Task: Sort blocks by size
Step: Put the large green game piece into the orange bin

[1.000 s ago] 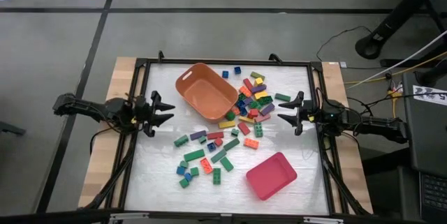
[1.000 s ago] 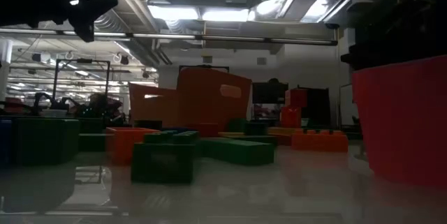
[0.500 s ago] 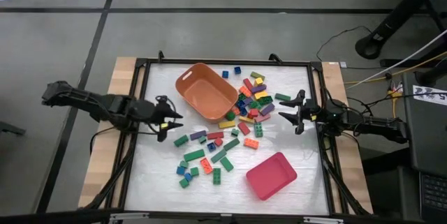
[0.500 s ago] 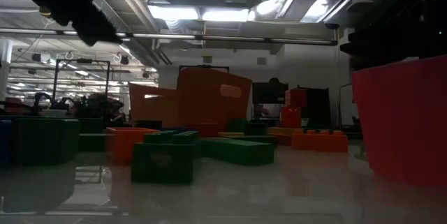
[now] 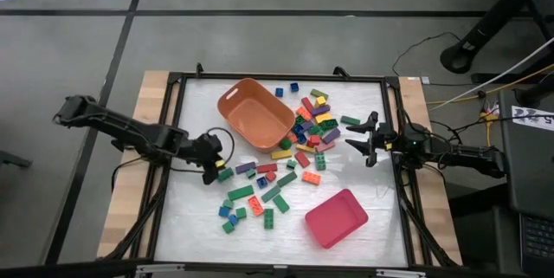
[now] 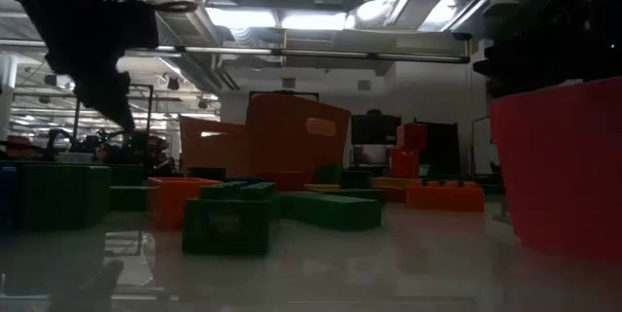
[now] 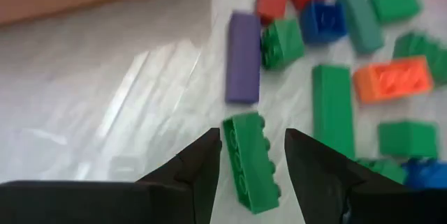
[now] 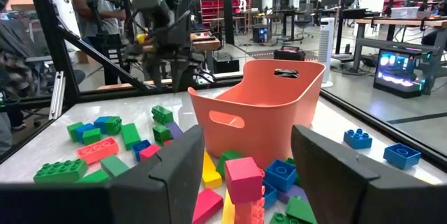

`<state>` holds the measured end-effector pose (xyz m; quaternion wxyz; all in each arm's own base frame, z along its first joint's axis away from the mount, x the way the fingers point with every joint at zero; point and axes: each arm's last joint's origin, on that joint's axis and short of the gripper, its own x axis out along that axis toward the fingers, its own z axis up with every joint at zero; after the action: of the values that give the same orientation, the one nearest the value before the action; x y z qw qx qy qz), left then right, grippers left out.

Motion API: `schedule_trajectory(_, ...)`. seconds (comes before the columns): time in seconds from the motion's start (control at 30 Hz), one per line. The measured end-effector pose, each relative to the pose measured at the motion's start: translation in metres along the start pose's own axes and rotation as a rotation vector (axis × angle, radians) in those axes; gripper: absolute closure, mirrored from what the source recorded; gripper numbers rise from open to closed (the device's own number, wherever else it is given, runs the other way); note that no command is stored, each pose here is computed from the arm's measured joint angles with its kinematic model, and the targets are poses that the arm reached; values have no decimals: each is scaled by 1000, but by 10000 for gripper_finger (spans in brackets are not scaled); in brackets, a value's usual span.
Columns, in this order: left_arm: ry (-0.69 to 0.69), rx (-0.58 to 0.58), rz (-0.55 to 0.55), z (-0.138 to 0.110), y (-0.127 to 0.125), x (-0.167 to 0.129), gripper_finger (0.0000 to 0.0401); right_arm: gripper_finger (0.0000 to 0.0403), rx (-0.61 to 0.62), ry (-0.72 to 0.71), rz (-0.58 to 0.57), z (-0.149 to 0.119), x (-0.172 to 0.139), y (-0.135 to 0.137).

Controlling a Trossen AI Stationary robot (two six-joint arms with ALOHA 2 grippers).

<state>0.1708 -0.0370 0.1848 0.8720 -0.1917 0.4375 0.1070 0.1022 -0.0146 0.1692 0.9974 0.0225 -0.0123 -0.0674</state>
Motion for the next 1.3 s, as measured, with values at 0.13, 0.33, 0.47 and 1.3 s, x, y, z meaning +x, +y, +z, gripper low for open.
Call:
schedule_trajectory(0.13,41,46,7,-4,-8,15,253,189,0,1,0,0,0,0)
schedule_trajectory(0.33,65,68,10,-7,-16,30,253,189,0,1,1,0,0,0)
schedule_trajectory(0.47,80,74,27,-8,-17,36,253,189,0,2,2,0,0,0)
schedule_trajectory(1.3,187,101,110,-18,-15,61,316,189,26,-52,5,5,0,0)
